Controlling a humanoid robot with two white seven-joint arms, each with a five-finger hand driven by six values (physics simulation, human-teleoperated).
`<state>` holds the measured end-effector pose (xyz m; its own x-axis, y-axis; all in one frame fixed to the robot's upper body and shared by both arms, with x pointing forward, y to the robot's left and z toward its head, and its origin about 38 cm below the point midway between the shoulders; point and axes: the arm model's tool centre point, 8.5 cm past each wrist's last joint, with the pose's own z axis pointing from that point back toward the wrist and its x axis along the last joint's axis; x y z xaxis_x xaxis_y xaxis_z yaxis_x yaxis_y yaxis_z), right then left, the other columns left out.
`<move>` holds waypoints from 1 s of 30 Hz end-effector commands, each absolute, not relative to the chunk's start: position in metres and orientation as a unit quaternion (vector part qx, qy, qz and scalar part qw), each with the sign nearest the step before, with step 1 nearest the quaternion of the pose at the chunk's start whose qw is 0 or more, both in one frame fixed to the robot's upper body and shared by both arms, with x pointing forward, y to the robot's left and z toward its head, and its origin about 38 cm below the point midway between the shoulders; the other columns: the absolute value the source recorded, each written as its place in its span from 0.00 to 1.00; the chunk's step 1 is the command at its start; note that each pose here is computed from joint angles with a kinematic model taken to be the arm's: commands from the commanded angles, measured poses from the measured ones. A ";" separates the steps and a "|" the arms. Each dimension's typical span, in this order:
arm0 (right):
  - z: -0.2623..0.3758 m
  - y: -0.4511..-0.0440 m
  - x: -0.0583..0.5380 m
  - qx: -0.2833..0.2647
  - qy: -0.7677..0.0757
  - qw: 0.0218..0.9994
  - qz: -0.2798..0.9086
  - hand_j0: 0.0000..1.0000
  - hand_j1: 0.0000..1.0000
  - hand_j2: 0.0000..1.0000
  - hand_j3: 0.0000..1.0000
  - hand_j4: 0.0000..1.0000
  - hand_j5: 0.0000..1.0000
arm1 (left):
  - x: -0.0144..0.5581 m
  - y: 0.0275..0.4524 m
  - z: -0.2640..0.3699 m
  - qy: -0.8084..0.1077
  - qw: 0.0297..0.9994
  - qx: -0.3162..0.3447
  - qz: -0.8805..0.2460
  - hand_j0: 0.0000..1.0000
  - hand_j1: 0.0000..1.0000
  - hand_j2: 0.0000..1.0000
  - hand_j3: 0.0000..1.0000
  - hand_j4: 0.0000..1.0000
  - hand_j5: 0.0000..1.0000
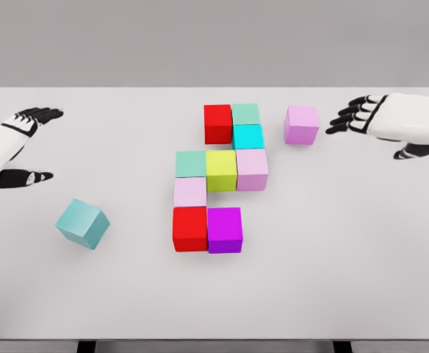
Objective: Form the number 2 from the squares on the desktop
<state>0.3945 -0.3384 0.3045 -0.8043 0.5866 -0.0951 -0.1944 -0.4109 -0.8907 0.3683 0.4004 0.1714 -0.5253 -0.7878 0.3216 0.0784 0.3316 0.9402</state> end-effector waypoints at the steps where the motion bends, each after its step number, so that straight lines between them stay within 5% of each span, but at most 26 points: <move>1: 0.313 -0.336 0.397 -0.213 -0.496 0.255 0.802 1.00 1.00 1.00 1.00 1.00 1.00 | 0.368 0.405 0.166 -0.697 0.426 0.254 -0.518 1.00 1.00 1.00 1.00 1.00 1.00; 5: 0.329 -0.328 0.395 -0.214 -0.527 0.247 0.785 1.00 1.00 1.00 1.00 1.00 1.00 | 0.368 0.404 0.169 -0.698 0.422 0.252 -0.520 1.00 1.00 1.00 1.00 1.00 1.00; 6: 0.331 -0.327 0.400 -0.201 -0.550 0.290 0.757 0.98 0.98 0.98 0.98 0.98 0.98 | 0.368 0.405 0.170 -0.697 0.422 0.254 -0.520 1.00 1.00 1.00 1.00 1.00 1.00; 8: 0.330 -0.361 0.431 -0.104 -0.608 0.525 0.587 1.00 1.00 1.00 1.00 1.00 1.00 | 0.364 0.420 0.179 -0.692 0.424 0.271 -0.518 1.00 1.00 1.00 1.00 1.00 1.00; 12: 0.291 -0.332 0.498 -0.030 -0.634 0.589 0.499 1.00 1.00 1.00 1.00 1.00 1.00 | 0.362 0.440 0.200 -0.655 0.435 0.250 -0.565 1.00 1.00 1.00 1.00 1.00 1.00; 18: 0.242 -0.306 0.507 -0.010 -0.586 0.612 0.531 1.00 1.00 1.00 1.00 1.00 1.00 | 0.349 0.449 0.213 -0.601 0.483 0.103 -0.628 1.00 1.00 1.00 1.00 1.00 1.00; 30: 0.187 -0.292 0.539 -0.032 -0.528 0.656 0.538 1.00 1.00 1.00 1.00 1.00 1.00 | 0.337 0.409 0.203 -0.621 0.475 0.003 -0.624 1.00 1.00 1.00 1.00 1.00 1.00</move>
